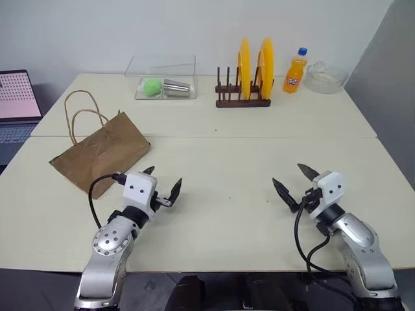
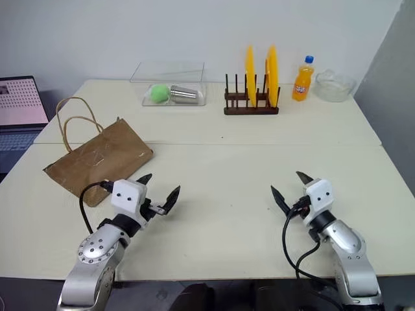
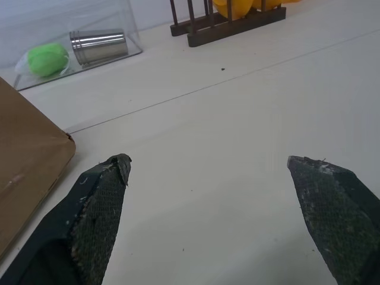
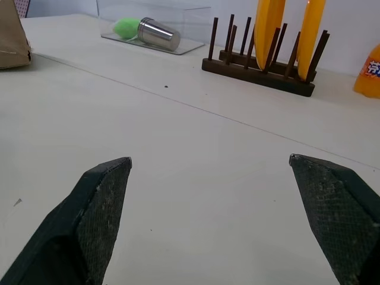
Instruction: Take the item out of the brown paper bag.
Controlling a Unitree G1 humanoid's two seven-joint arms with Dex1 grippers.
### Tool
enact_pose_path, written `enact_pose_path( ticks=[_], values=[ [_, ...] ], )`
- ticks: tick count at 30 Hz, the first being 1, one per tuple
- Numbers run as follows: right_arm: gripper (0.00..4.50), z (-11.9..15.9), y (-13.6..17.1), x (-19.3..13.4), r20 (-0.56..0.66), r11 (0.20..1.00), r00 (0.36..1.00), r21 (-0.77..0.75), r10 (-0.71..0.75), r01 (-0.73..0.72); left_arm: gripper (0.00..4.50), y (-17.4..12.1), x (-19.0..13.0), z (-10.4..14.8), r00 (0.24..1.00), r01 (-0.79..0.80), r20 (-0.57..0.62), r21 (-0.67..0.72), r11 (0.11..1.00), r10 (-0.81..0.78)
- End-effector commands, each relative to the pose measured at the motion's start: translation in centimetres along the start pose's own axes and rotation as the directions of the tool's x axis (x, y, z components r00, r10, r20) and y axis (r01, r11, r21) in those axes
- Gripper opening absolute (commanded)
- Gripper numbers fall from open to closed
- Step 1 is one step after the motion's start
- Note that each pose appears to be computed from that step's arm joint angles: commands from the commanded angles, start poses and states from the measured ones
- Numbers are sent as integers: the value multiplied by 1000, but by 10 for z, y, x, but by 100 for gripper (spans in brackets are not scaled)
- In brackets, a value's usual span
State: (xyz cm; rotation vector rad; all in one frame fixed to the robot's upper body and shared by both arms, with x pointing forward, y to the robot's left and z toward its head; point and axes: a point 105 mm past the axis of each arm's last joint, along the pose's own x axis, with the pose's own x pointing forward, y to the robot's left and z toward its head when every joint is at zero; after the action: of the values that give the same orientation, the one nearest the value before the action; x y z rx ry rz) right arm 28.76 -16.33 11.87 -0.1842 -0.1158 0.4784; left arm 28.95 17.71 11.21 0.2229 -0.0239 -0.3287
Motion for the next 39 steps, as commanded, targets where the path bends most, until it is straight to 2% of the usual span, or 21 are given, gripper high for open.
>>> enact_pose_path(
  ticks=[1,4,15,19,23,26,28,32,36,39],
  values=[
    [450,8,2,1,40,1000,999,-7,0,0,449,1,2,14,998,19,60,15,1000,-20],
    [450,8,3,2,42,1000,999,-4,5,-5,449,1,2,11,999,19,32,36,999,-20],
    [450,6,9,3,40,999,998,-4,38,-38,449,6,1,13,999,-31,45,32,999,29],
    [450,19,14,10,71,997,995,22,72,-73,449,16,-2,17,994,-95,61,37,995,93],
    [450,51,30,27,145,974,964,11,221,-225,449,18,-8,22,989,-131,75,33,991,129],
    [450,75,43,36,183,936,919,-22,348,-350,449,21,-12,25,985,-154,82,31,988,151],
    [450,93,57,36,192,868,849,-36,492,-495,449,24,-18,26,986,-151,79,18,988,149],
    [450,111,72,28,169,740,726,-27,666,-672,449,27,-24,35,990,-113,90,-4,994,113],
    [450,122,80,25,158,648,635,-53,757,-760,449,58,-35,44,978,-188,89,11,982,187],
    [450,124,81,29,155,628,613,-69,775,-775,449,79,-48,49,973,-219,73,18,976,217]
  ],
)
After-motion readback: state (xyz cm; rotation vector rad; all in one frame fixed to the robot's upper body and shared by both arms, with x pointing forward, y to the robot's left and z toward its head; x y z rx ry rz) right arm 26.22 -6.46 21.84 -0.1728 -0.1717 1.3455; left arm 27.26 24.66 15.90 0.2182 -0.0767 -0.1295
